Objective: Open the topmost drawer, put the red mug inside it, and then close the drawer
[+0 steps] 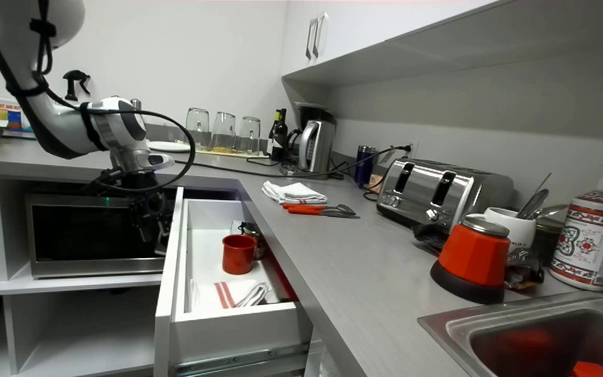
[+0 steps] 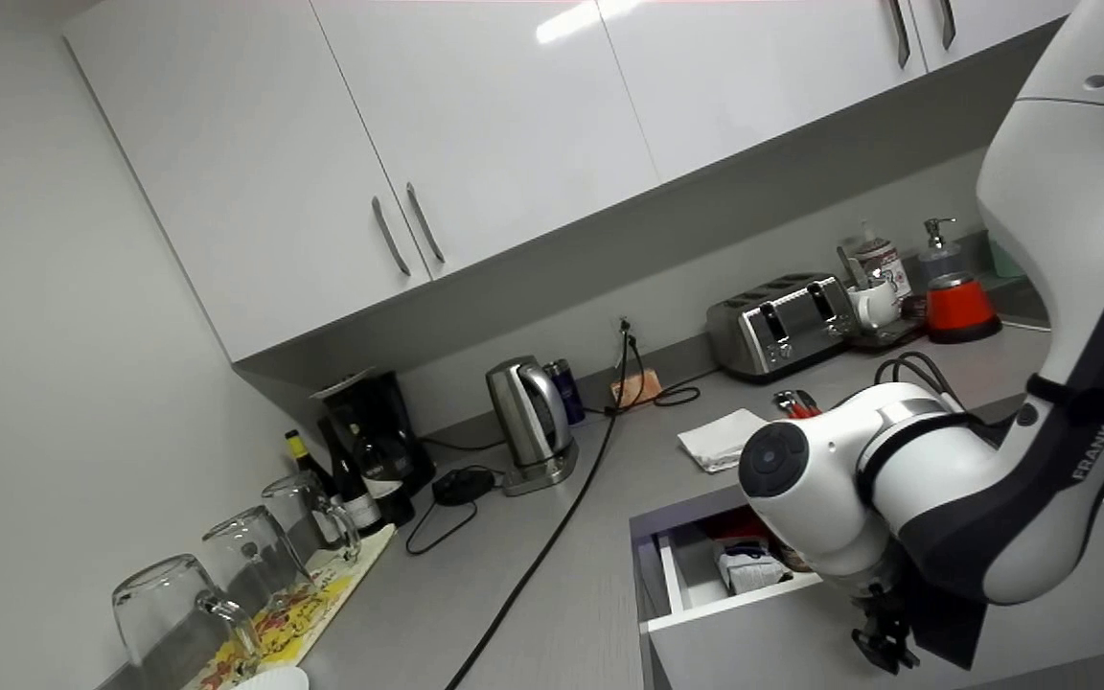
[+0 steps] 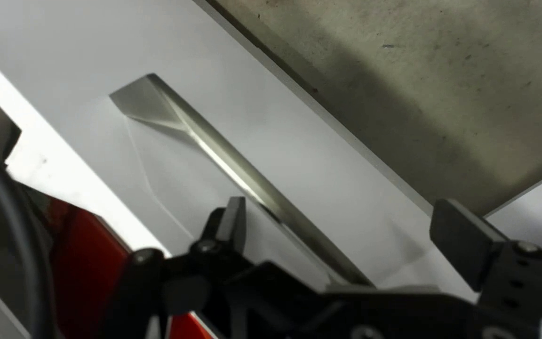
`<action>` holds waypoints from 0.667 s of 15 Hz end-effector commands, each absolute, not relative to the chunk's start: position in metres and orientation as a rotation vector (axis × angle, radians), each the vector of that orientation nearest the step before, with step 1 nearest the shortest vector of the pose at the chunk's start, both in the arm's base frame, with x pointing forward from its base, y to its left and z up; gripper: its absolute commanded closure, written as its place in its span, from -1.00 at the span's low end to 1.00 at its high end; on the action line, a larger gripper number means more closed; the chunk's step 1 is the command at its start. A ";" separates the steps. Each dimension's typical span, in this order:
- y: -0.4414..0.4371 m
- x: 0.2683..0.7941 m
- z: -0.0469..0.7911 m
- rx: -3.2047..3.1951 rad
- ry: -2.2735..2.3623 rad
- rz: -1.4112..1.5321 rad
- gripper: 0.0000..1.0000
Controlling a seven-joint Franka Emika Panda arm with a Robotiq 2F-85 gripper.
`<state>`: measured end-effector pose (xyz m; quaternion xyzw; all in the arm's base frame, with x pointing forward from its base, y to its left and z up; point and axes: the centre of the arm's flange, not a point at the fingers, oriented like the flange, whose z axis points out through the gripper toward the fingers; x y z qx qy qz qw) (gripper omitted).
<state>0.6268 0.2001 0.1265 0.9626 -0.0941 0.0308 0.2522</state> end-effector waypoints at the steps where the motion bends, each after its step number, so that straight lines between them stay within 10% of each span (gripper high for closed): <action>1: 0.184 0.668 0.124 2.581 -0.381 0.105 -1.00; 10: 0.090 0.748 0.128 2.436 -0.713 0.215 -1.00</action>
